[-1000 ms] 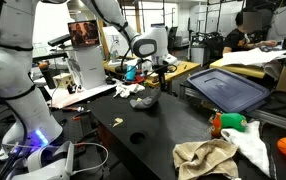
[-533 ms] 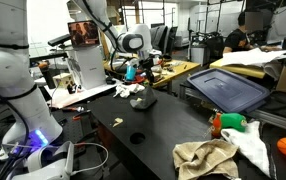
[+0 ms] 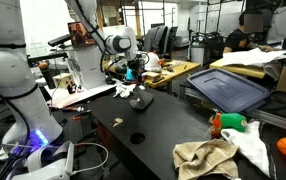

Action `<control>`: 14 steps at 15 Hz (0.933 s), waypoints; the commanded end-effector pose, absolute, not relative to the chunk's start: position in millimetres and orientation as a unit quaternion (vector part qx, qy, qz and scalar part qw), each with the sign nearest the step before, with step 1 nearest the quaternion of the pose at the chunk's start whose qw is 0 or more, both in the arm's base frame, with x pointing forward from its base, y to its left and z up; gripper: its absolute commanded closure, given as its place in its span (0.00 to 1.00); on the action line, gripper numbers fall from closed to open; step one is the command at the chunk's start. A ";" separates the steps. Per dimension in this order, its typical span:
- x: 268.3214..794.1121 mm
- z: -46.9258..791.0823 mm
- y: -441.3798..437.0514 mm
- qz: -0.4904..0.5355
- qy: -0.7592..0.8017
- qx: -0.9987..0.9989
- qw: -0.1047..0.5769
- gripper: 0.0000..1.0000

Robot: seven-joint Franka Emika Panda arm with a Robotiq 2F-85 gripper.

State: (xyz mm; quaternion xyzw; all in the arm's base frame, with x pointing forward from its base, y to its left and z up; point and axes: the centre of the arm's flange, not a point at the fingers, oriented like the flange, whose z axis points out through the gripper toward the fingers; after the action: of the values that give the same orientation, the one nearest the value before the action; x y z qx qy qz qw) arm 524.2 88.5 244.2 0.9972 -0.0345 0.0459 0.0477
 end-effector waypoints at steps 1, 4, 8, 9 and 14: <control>479.1 232.9 110.7 0.028 0.011 0.998 0.061 0.99; 455.9 208.6 118.7 0.010 0.045 0.996 0.078 0.72; 434.1 193.3 115.7 -0.001 0.086 0.992 0.096 0.45; 429.9 192.0 114.9 -0.002 0.093 0.991 0.096 0.39; 438.3 200.0 105.5 0.014 0.061 0.996 0.070 0.02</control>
State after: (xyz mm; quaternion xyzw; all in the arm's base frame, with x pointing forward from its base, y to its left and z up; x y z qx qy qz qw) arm 438.2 114.9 185.4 0.9919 0.0907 -0.0086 0.0882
